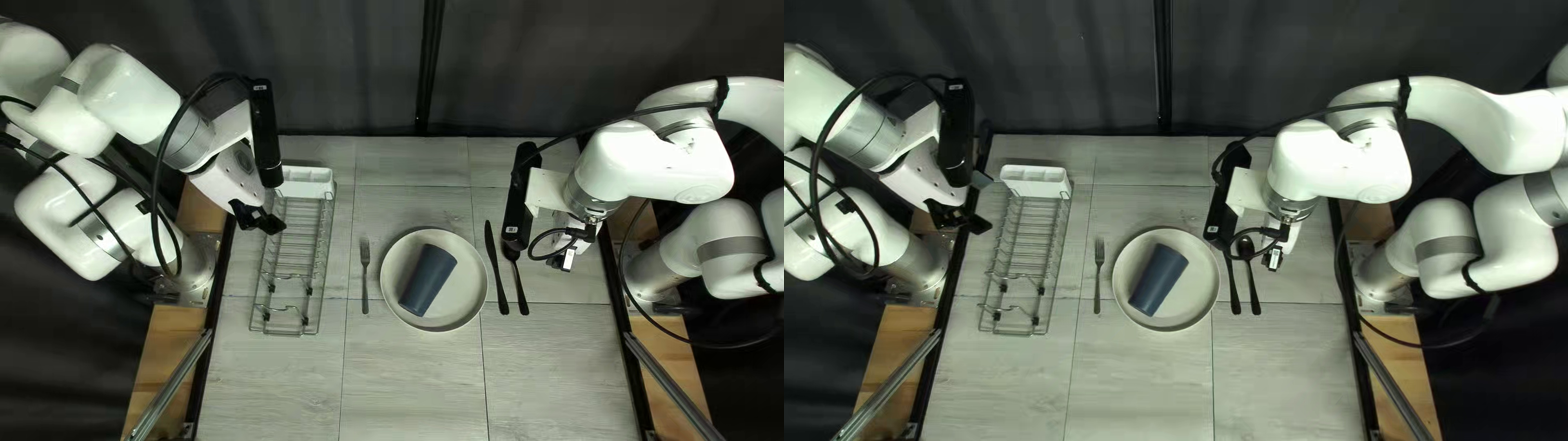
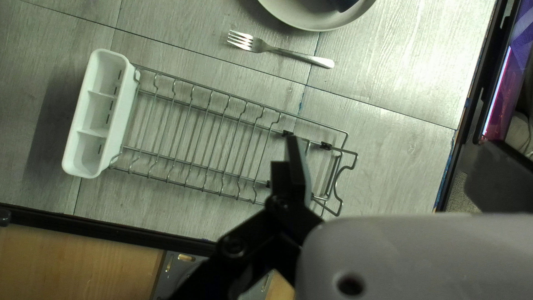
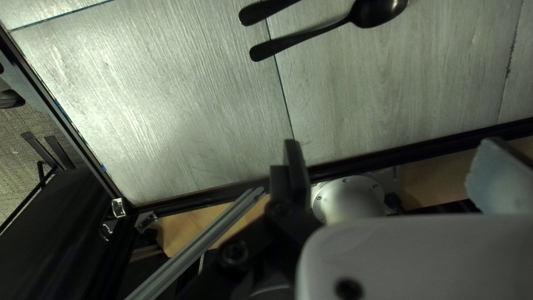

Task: Pick up and place plate onto table. Place down one fork to the left of the plate. Place spoon and knife to the right of the plate. Place cup above the knife and spoon

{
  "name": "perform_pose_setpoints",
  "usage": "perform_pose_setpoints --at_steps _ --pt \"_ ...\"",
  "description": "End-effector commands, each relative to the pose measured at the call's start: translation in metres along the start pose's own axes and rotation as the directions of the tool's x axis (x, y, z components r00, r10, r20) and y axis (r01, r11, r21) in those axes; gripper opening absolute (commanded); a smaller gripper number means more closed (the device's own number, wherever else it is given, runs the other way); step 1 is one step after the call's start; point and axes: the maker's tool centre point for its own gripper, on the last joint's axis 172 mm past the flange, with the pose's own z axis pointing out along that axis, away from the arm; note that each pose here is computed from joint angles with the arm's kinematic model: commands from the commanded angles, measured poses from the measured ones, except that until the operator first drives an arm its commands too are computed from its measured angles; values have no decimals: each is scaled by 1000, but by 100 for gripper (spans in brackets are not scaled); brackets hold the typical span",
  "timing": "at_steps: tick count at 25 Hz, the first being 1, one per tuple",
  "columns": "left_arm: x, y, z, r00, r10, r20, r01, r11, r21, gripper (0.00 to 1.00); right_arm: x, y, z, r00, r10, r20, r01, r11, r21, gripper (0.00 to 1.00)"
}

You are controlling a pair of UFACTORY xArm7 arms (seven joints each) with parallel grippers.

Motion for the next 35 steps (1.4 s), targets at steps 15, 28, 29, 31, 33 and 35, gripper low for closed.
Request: perform_pose_setpoints --at_steps 15,28,29,31,33,35 --pt "0 0 0 1000 0 0 0 1000 0 100 86 109 62 997 69 -41 -62 986 158 100" --pt "0 0 0 1000 0 0 0 1000 0 100 139 94 139 965 244 -92 -187 892 411 100" --pt "0 0 0 1000 0 0 0 1000 0 100 143 86 146 963 253 -95 -190 884 428 100" --pt "0 0 0 1000 0 0 0 1000 0 100 147 74 152 960 262 -100 -192 873 447 100" --pt "0 0 0 1000 0 0 0 1000 0 100 151 61 157 960 262 -103 -188 869 458 100" --pt "0 0 0 1000 0 0 0 1000 0 100 157 43 165 961 254 -105 -180 869 461 100"
